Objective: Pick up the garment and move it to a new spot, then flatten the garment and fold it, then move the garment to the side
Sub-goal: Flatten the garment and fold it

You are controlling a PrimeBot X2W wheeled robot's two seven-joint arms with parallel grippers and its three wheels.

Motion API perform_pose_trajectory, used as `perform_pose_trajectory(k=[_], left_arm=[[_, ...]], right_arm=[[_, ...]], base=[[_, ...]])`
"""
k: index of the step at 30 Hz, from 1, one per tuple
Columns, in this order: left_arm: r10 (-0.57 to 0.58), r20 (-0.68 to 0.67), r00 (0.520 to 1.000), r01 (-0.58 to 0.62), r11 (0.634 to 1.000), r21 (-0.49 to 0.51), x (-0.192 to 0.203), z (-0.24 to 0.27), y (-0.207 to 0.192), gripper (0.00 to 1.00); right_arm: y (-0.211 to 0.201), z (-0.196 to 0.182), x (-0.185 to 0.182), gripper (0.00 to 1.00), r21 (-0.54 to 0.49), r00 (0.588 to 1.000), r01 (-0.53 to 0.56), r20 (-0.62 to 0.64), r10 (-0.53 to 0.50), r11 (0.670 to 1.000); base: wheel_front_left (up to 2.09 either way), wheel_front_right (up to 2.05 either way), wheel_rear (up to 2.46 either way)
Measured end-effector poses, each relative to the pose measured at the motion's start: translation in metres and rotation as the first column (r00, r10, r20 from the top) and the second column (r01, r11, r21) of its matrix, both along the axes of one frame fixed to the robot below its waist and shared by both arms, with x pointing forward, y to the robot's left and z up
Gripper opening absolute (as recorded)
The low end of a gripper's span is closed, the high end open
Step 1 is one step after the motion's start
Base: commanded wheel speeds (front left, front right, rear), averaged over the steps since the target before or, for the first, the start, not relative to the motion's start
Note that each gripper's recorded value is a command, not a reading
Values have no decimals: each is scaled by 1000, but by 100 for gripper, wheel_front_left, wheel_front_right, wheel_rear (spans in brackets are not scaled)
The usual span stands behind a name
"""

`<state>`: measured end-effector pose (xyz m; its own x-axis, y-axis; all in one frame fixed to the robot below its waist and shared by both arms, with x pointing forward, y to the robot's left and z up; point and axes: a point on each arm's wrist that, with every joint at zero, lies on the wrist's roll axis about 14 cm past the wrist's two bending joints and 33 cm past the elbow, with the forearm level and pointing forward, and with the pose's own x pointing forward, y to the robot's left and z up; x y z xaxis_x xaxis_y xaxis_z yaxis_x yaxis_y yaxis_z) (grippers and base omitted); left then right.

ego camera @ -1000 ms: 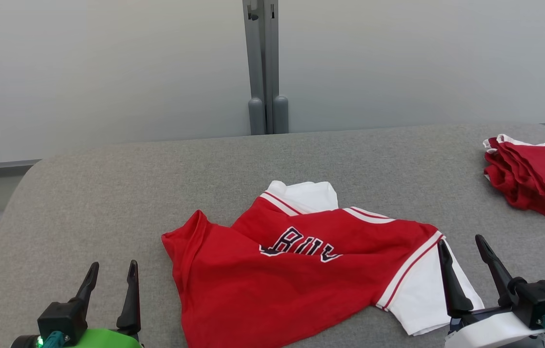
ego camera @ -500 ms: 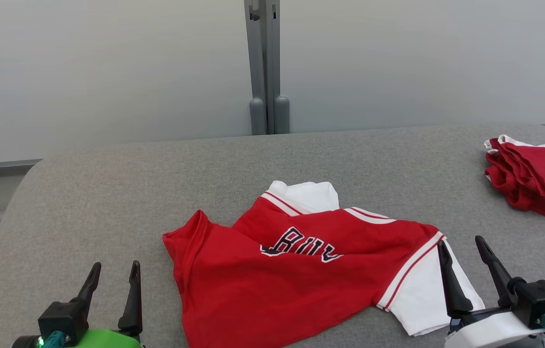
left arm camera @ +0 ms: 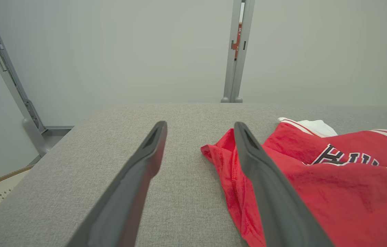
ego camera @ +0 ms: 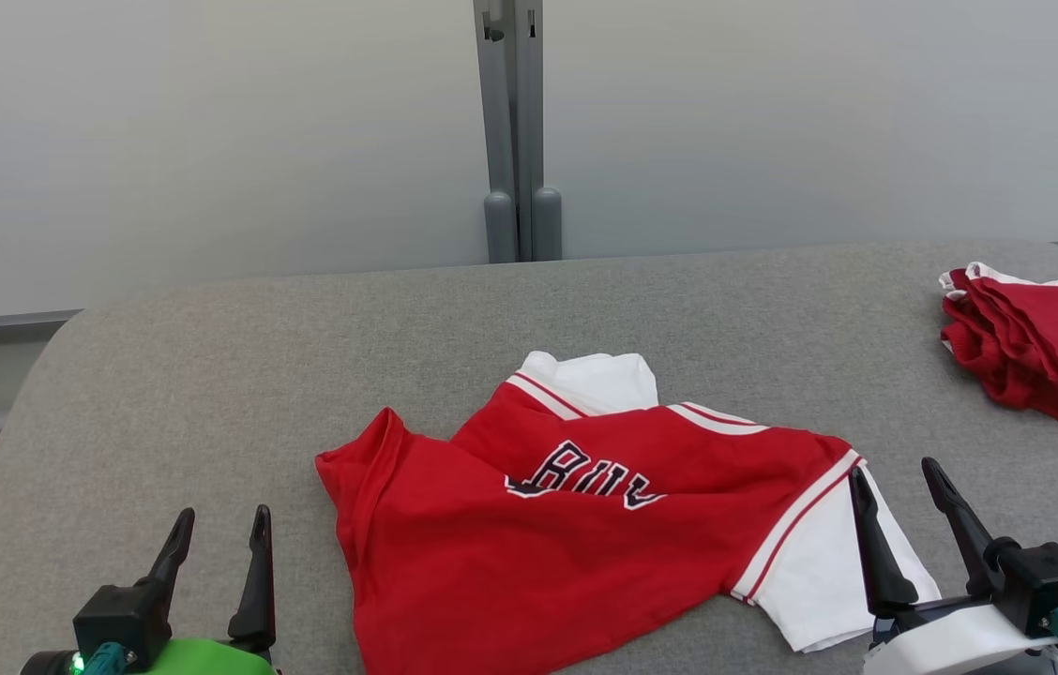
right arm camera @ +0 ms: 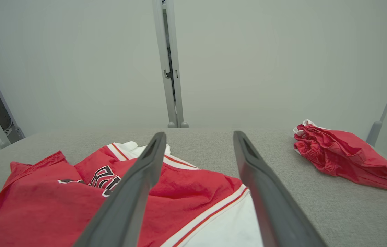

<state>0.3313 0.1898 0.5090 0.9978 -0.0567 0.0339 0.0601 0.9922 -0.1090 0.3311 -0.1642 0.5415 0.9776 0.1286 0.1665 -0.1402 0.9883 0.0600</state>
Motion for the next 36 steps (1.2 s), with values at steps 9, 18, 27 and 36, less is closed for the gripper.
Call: perform_pose_trajectory(k=[9, 18, 27, 36], left_arm=[[2, -1, 1000, -2, 1000, 1, -1, 0, 1, 100], [1, -3, 1000, -1, 1000, 1, -1, -1, 1, 100], [1, -2, 1000, -1, 1000, -1, -1, -1, 0, 100], [-40, -72, 997, 39, 999, -22, -9, -23, -13, 100]], right_arm=[[1, 0, 0, 100, -2, 1000, -2, -1, 2, 1000], [1, -3, 0, 100, -4, 1000, -2, -9, 2, 1000], [1, -1, -1, 100, -3, 1000, -3, -6, 3, 1000], [-2, -9, 1, 100, -7, 1000, 5, -29, -5, 1000]], base=[[0, 0, 0], [0, 0, 0], [0, 0, 0], [0, 0, 0]])
